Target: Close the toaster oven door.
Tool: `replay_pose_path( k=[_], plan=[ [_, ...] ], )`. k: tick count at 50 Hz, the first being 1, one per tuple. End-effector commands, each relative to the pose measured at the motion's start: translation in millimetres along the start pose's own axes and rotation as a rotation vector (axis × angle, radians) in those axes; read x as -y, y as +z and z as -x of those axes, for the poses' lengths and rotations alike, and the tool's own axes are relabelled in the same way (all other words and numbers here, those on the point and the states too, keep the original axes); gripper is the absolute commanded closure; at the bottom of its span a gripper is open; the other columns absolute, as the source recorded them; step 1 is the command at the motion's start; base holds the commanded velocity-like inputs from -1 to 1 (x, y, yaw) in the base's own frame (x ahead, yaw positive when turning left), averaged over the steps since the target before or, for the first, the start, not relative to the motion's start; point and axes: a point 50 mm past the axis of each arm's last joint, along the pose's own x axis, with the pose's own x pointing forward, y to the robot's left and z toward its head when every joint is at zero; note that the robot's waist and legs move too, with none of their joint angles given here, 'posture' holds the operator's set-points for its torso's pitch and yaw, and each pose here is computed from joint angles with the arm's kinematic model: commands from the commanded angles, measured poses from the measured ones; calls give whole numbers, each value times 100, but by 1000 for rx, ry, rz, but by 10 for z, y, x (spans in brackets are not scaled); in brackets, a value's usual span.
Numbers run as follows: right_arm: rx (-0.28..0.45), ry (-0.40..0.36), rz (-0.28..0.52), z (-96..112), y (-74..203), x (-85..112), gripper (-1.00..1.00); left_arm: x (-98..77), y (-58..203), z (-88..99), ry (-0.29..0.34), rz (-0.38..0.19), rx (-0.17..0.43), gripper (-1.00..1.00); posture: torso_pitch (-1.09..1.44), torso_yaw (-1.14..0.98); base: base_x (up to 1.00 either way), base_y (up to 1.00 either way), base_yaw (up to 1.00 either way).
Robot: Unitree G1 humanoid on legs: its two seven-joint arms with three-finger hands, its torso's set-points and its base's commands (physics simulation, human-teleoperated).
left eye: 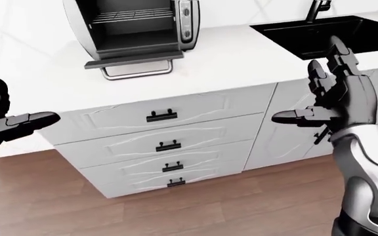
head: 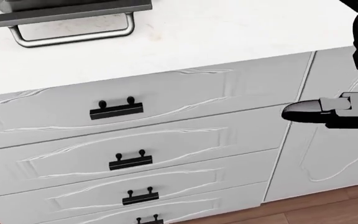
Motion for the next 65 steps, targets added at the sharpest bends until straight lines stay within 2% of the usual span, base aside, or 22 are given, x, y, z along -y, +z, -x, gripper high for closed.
replay_pose_path(
  k=[1, 43, 65],
  plan=[
    [70, 15, 3, -6, 142, -31, -100, -13, 136, 1, 5, -9, 62, -100, 0, 0, 19, 21, 0],
    [84, 12, -6, -10, 230, -18, -100, -63, 201, 0, 18, -6, 71, -100, 0, 0, 18, 26, 0],
    [87, 7, -6, -17, 250, 1, -100, -57, 223, 2, 17, -4, 72, -100, 0, 0, 18, 4, 0]
  ],
)
